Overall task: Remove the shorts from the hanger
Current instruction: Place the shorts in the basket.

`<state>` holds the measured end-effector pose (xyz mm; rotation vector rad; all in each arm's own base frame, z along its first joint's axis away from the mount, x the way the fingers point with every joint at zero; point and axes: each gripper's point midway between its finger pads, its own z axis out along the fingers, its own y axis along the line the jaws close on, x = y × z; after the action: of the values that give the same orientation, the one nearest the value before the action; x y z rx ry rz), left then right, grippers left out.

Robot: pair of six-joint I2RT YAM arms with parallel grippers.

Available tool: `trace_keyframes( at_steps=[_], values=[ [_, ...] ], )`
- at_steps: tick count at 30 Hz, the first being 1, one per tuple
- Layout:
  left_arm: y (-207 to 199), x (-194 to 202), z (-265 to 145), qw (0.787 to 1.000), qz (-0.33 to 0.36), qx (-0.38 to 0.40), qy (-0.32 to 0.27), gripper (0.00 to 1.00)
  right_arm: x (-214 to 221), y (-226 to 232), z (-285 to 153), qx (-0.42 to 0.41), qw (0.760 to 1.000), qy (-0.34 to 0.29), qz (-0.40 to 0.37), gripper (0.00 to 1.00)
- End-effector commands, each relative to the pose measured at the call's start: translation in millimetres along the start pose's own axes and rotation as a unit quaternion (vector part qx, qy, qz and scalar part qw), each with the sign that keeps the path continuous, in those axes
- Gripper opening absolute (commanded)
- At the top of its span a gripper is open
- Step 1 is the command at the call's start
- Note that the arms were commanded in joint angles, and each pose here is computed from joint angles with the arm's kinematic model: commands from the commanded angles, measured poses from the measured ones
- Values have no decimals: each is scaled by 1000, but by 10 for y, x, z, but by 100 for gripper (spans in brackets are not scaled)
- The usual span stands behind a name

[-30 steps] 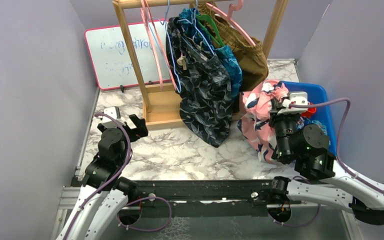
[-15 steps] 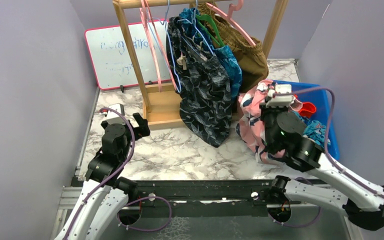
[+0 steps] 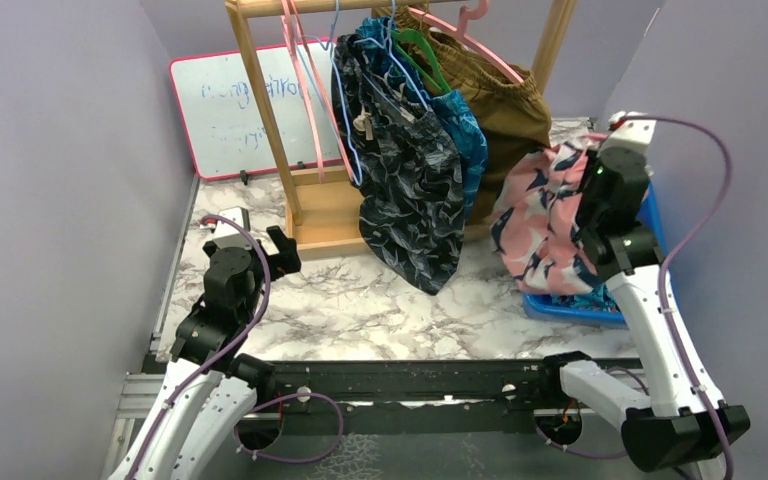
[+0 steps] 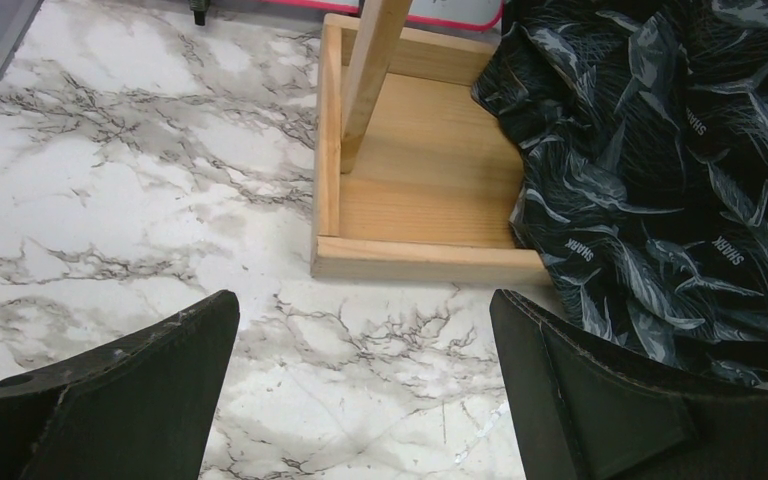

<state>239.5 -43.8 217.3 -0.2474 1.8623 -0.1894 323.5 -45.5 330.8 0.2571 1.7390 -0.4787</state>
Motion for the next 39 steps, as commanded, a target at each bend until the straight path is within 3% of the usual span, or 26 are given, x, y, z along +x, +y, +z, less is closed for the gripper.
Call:
trace_keyframes(
  at_steps=[1, 7, 19, 24, 28, 33, 39],
  values=[
    [-47, -26, 11, 1000, 1, 14, -6, 99, -496, -302, 125, 23, 999, -34, -10, 1],
    [-46, -54, -19, 1000, -2, 17, -14, 99, -941, -373, 198, -9, 996, -79, -48, 1],
    [-55, -81, -37, 1000, -5, 20, -20, 99, -1118, -560, 358, 11, 995, -71, -62, 1],
    [-49, -78, -33, 1000, -4, 19, -20, 99, -620, -425, 390, -11, 999, -17, -46, 1],
    [-62, -79, -25, 1000, -3, 22, -19, 99, 27, -81, 533, -68, 996, 49, -28, 1],
    [-76, -68, -20, 1000, -1, 26, -16, 99, 844, 72, 859, -37, 990, 139, 5, 1],
    [-75, -79, -35, 999, -2, 27, -20, 99, 1556, 417, 1164, -63, 971, 231, 28, 1]
  ],
)
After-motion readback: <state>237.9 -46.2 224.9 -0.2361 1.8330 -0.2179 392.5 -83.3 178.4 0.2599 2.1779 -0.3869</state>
